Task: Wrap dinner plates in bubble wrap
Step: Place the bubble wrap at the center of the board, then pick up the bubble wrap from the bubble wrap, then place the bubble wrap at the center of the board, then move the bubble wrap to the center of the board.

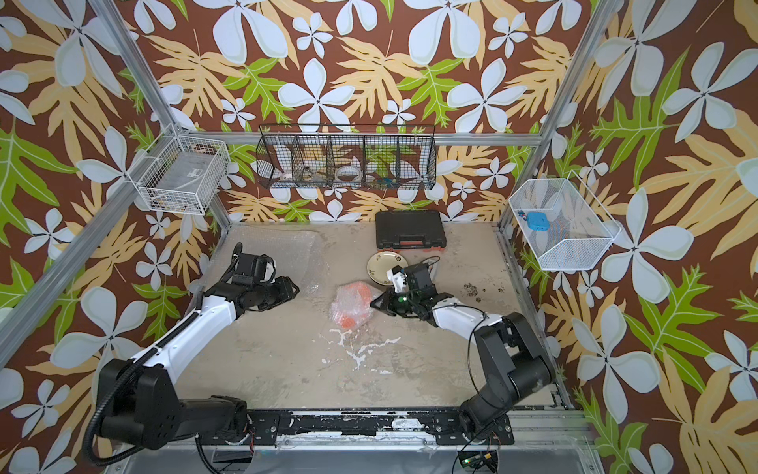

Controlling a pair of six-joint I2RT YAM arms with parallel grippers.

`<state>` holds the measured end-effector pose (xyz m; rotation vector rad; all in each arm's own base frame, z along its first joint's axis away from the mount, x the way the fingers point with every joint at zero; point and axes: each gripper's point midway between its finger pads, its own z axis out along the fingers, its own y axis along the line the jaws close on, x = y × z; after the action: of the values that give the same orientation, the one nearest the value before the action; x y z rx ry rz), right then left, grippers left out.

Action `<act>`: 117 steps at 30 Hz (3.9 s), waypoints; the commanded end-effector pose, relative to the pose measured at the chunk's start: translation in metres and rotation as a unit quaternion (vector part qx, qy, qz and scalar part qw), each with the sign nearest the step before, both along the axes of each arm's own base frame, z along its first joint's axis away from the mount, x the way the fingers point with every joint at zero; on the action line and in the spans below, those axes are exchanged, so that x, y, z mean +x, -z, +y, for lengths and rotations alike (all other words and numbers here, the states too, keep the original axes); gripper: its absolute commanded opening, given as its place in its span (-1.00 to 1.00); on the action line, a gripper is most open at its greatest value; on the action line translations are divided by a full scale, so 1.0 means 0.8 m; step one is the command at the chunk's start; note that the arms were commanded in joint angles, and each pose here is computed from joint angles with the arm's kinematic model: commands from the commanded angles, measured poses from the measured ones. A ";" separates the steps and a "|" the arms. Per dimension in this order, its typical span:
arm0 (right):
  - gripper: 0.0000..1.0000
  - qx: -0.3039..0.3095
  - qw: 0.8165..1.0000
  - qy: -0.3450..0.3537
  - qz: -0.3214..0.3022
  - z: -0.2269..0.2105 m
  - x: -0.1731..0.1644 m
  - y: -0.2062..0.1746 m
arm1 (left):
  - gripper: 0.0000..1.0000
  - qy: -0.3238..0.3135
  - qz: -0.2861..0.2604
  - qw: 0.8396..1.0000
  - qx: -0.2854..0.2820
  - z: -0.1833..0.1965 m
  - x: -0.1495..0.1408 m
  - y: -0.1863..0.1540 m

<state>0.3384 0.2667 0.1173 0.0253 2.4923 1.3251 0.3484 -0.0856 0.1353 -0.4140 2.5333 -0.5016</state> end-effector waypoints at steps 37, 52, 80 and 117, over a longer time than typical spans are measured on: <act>0.23 -0.109 0.987 0.016 -0.119 0.034 0.153 -0.096 | 0.40 0.047 0.080 0.967 0.238 0.016 0.116 0.075; 0.18 -0.128 0.981 0.029 -0.143 -0.001 0.116 -0.133 | -0.97 0.022 0.068 0.940 0.335 0.053 0.132 0.018; 0.16 -0.210 0.956 0.158 -0.128 -0.208 0.026 -0.127 | -1.00 0.442 0.033 0.880 0.171 -0.448 -0.204 0.085; 0.07 -0.184 0.979 0.040 0.071 -0.134 -0.046 0.129 | -0.02 0.194 0.109 0.974 0.046 -0.153 -0.199 0.133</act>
<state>0.2995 0.1889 0.0298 0.0465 2.7404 1.0285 0.1743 -0.1915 0.0233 0.0103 2.8955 -0.4299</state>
